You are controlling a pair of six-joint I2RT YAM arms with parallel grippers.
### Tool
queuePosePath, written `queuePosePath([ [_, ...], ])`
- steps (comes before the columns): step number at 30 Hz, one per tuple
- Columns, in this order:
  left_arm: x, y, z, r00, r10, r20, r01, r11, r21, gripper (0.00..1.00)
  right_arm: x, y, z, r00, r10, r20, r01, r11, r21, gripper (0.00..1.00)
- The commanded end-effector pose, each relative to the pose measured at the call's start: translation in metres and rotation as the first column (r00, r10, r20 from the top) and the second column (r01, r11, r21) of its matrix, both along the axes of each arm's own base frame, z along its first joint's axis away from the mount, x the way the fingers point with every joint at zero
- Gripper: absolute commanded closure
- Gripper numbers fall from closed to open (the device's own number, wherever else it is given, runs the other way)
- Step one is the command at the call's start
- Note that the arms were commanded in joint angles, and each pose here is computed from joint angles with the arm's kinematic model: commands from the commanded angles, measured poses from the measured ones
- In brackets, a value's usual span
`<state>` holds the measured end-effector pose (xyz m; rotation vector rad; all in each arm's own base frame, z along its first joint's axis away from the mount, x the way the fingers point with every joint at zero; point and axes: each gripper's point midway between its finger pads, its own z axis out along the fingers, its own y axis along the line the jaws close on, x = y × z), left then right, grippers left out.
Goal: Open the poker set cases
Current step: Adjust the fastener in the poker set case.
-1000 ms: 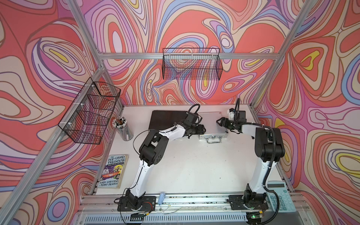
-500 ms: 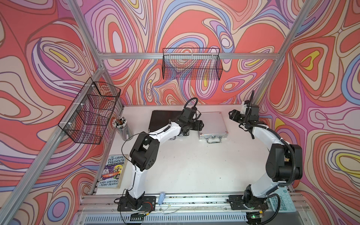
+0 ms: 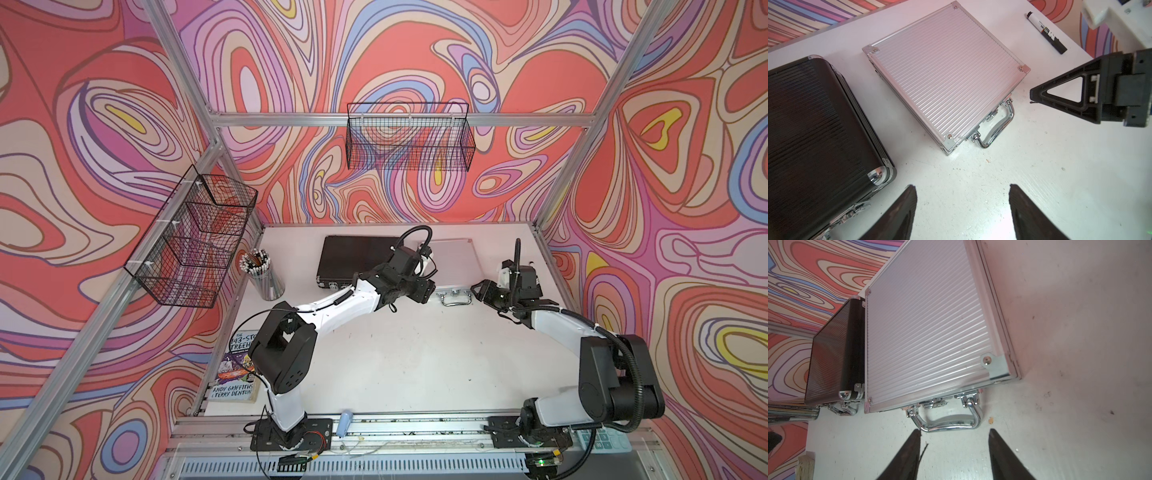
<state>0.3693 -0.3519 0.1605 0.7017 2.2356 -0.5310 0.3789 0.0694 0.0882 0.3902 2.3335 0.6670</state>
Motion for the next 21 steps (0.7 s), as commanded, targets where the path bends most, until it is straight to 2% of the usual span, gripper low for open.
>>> queuePosePath([
  [1, -0.002, 0.008, 0.005, 1.0, 0.011, 0.016, -0.011, 1.0, -0.002, 0.28, 0.006, 0.013, -0.008, 0.999, 0.002, 0.042, -0.004, 0.998, 0.061, 0.46],
  [4, -0.006, 0.011, 0.004, 1.0, 0.017, 0.015, -0.016, 1.0, -0.017, 0.28, 0.007, 0.016, -0.023, 0.999, -0.006, 0.033, 0.004, 0.998, 0.055, 0.39],
  [7, -0.009, 0.014, -0.001, 1.0, 0.021, 0.006, -0.021, 1.0, -0.012, 0.28, 0.008, 0.011, -0.035, 0.999, -0.033, 0.024, 0.032, 0.999, 0.038, 0.28],
  [9, -0.011, 0.015, -0.005, 1.0, 0.021, -0.008, -0.021, 1.0, -0.008, 0.28, 0.009, 0.012, -0.043, 0.999, -0.039, 0.011, 0.039, 0.998, 0.046, 0.26],
  [14, -0.014, 0.01, -0.015, 0.999, 0.017, -0.043, -0.018, 1.0, -0.018, 0.29, 0.011, 0.021, -0.052, 0.999, -0.042, 0.01, 0.041, 0.993, 0.111, 0.28],
  [18, -0.014, 0.005, -0.021, 0.999, 0.005, -0.043, -0.006, 1.0, -0.01, 0.29, 0.013, 0.028, -0.054, 0.999, -0.048, 0.002, 0.048, 0.988, 0.147, 0.37],
  [21, -0.017, -0.009, -0.023, 0.999, -0.048, -0.022, 0.048, 0.999, 0.023, 0.3, 0.014, 0.028, -0.057, 0.998, -0.054, -0.018, 0.056, 0.987, 0.148, 0.44],
])
